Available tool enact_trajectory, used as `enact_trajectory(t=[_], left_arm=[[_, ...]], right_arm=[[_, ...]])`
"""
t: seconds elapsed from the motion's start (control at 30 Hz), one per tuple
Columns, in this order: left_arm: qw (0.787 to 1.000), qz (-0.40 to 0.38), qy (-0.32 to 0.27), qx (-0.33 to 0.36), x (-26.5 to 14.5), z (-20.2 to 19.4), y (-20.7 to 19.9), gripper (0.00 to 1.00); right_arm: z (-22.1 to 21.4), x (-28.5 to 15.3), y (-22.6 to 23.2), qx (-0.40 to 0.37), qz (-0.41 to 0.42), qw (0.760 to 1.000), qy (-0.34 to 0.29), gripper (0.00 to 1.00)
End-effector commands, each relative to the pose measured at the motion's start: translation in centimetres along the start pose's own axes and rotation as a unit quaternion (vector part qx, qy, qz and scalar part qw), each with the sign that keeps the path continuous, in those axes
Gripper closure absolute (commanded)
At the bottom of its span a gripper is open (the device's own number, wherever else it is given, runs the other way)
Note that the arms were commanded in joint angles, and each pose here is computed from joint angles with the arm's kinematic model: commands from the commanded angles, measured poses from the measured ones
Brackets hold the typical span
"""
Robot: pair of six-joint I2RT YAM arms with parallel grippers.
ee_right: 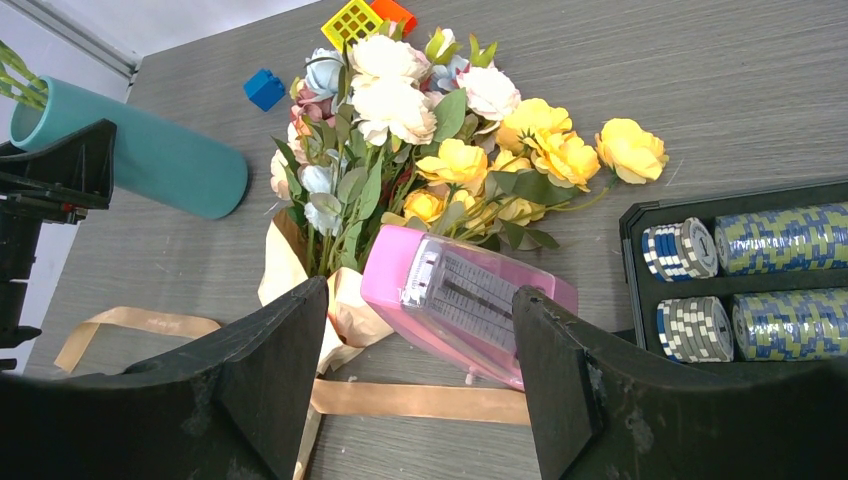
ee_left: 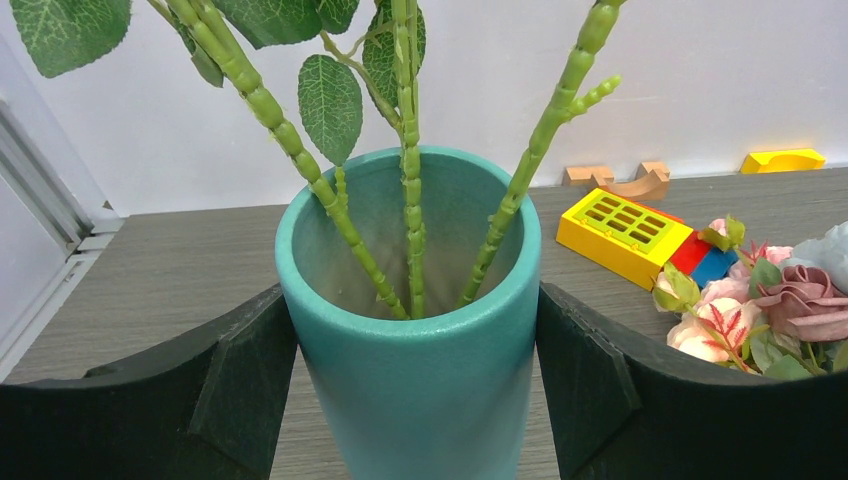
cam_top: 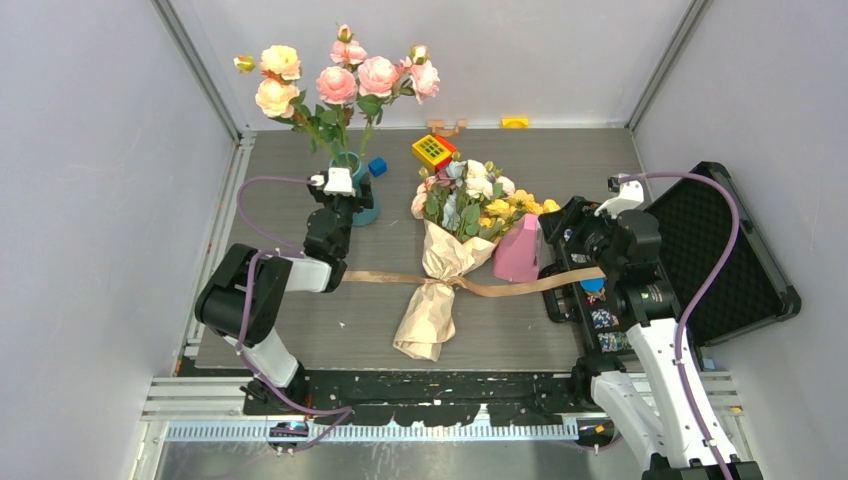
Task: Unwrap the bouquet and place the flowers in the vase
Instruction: Place the vase at the center of the board.
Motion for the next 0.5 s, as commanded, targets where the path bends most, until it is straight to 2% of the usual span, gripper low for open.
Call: enact_trajectory(t=[0.0,0.2,0.37,0.47], left_arm=[[0.998,0.038,-0.054,0.003,0.47,2.98,1.39,0.27],[0.998,0.04,-0.055,0.002,0.46,3.07,1.42,0.13],[0.998,0.041,-0.053,0.005,0.38,2.98,1.47,0.06],[0.998,0.04,-0.052,0.005,0.31,2.9,1.47,0.05]], right_arm=[[0.78,0.09,0.54,-0.007,0.014,1.0,-0.019,0.27],[0.83,0.07,0.56,-0.007,0.014,1.0,-0.02,0.27],[0.78,0.09,0.51,-0.008,0.013,1.0,-0.019,0.27],[0.79,0.1,0.5,-0.008,0.013,1.0,-0.019,0.27]])
Point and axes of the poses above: each gripper's point midway between its finger pads, its own x axis out along the fingers, its own y axis along the line the jaws close on, z = x × y, the point moved 6 cm from there along -x, back along the fingers, and after that the axes turned 9 degrees about x, right-handed, at the moved point
